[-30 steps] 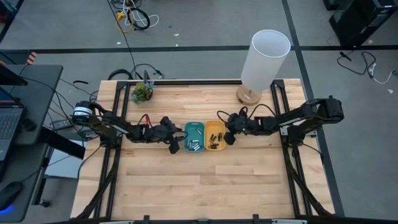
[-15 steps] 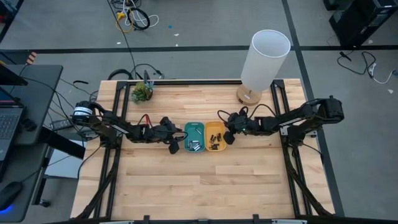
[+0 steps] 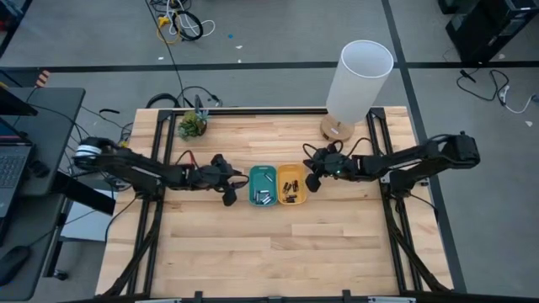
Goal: Sort batteries
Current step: Return to Home Position
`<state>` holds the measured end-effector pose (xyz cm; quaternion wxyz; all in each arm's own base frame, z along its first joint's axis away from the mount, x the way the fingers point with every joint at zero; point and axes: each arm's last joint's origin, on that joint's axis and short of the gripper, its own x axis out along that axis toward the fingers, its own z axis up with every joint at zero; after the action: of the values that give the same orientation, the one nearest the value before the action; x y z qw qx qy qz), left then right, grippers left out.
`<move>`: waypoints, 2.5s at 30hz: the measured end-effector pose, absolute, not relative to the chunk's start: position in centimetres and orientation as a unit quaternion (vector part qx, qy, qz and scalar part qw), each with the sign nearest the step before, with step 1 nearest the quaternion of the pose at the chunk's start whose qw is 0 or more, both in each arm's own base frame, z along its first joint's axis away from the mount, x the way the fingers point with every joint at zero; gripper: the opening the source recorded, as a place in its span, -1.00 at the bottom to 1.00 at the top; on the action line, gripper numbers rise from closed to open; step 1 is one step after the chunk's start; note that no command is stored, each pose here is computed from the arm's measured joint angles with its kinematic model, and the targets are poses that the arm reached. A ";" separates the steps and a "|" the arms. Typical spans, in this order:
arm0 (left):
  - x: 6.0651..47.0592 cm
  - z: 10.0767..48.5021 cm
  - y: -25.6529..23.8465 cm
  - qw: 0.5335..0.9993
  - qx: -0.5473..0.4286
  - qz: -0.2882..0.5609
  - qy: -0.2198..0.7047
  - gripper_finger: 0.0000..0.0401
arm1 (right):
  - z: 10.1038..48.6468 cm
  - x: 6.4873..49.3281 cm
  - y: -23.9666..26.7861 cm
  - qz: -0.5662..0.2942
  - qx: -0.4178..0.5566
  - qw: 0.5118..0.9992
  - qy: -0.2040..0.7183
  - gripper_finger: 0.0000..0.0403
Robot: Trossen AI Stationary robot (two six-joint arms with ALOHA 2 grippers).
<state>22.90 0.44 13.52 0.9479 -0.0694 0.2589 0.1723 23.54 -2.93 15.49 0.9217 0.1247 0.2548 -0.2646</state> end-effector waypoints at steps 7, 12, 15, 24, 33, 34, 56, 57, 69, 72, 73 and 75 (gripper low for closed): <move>20.9 16.3 0.5 0.951 -0.069 0.171 0.247 -0.02 | 17.9 22.1 -2.7 -0.261 0.120 0.929 0.232 -1.00; 19.3 18.4 0.5 0.959 -0.072 0.167 0.219 -0.02 | 19.8 20.7 -1.5 -0.230 0.105 0.943 0.214 -1.00; 18.5 20.0 0.4 0.970 -0.059 0.156 0.175 -0.02 | 21.2 19.9 -0.7 -0.202 0.091 0.957 0.186 -1.00; 16.2 23.8 0.3 0.987 -0.056 0.143 0.049 -0.02 | 24.3 17.3 1.5 -0.125 0.070 0.984 0.110 -1.00; 14.2 24.4 0.2 0.987 -0.073 0.134 0.042 -0.34 | 26.3 14.5 2.7 -0.062 0.041 0.995 0.060 -1.00; 14.1 24.4 0.1 0.988 -0.074 0.129 0.044 -0.41 | 26.3 14.3 2.8 -0.061 0.038 0.996 0.059 -1.00; 13.5 24.7 -0.1 0.987 0.008 0.151 0.044 -0.95 | 27.8 12.7 2.9 -0.077 -0.053 0.996 0.002 -1.00; 13.5 24.8 0.0 0.987 0.009 0.157 0.040 -0.95 | 27.7 12.4 2.8 -0.076 -0.056 0.995 0.009 -1.00; 13.7 21.9 1.2 0.989 -0.002 0.148 0.006 -0.95 | 24.6 10.4 2.0 -0.099 -0.037 0.994 -0.006 -1.00; 13.6 21.4 1.6 0.988 -0.005 0.154 0.007 -0.95 | 23.9 10.0 1.8 -0.100 -0.031 0.994 -0.018 -1.00; 13.6 21.4 1.7 0.988 -0.007 0.156 0.008 -0.95 | 23.7 9.8 1.8 -0.100 -0.029 0.994 -0.023 -1.00; 13.6 21.3 1.8 0.987 -0.012 0.162 0.015 -0.95 | 23.6 9.5 1.7 -0.100 -0.025 0.994 -0.032 -1.00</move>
<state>13.60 1.84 21.26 0.9866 -0.0116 0.0150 0.1617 9.48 1.67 23.62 0.9941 -0.0247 -0.0323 -0.1003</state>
